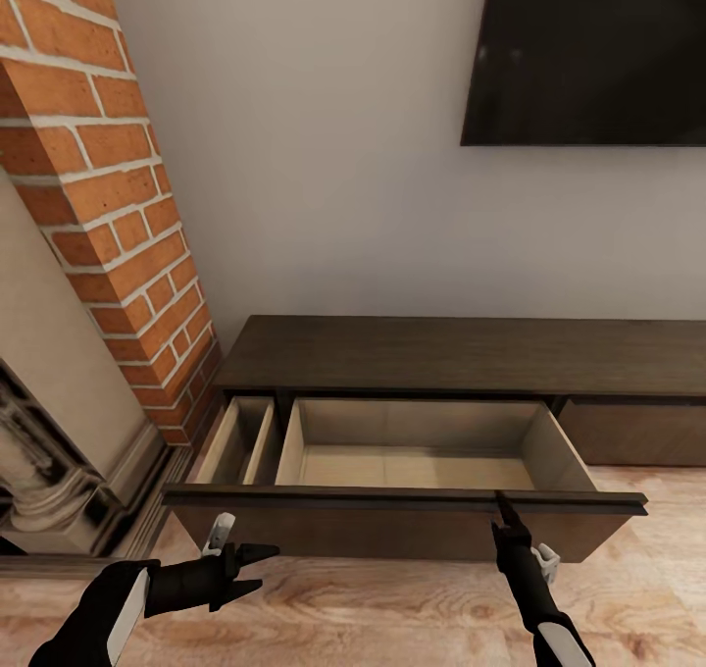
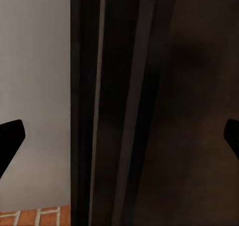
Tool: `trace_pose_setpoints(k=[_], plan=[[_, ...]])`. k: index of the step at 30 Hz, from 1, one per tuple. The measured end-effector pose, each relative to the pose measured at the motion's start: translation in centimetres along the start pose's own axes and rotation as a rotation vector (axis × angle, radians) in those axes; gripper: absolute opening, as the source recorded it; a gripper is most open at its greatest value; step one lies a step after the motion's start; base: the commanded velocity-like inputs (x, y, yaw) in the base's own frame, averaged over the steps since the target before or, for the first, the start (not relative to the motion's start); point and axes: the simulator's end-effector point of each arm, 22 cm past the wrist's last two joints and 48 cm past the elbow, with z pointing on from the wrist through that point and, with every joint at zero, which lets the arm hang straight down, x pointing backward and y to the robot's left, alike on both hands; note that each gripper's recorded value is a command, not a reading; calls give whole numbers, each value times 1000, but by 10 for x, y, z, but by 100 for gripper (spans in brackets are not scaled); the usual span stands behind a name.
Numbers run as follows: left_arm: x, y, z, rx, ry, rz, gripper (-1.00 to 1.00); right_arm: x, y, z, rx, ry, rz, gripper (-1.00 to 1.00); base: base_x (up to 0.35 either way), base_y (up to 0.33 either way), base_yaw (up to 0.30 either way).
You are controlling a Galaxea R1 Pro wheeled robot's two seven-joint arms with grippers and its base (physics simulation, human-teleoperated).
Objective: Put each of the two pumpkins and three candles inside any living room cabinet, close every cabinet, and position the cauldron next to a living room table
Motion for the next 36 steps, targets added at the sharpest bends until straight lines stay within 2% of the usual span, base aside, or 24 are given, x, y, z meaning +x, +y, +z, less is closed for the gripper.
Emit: trace_pose_setpoints(k=[5, 19, 24, 29, 33, 36], plan=[[0, 0, 0, 0, 0, 0, 100, 0, 0, 0, 2, 0, 0, 100, -28, 0, 0], [0, 0, 0, 1, 0, -2, 100, -1, -3, -2, 9, 7, 4, 100, -163, 0, 0], [0, 0, 0, -1, 2, -4, 100, 6, -7, -5, 18, 42, 38, 100, -7, 0, 0], [-2, -11, -5, 4, 2, -10, 100, 21, -4, -10, 41, 99, 110, 100, 0, 0, 0], [0, -22, -3, 11, 8, -11, 100, 31, -14, -19, 89, 118, 146, 100, 0, 0, 0], [0, -31, -2, 15, 12, -12, 100, 29, -28, -38, 133, 119, 153, 100, 0, 0, 0]])
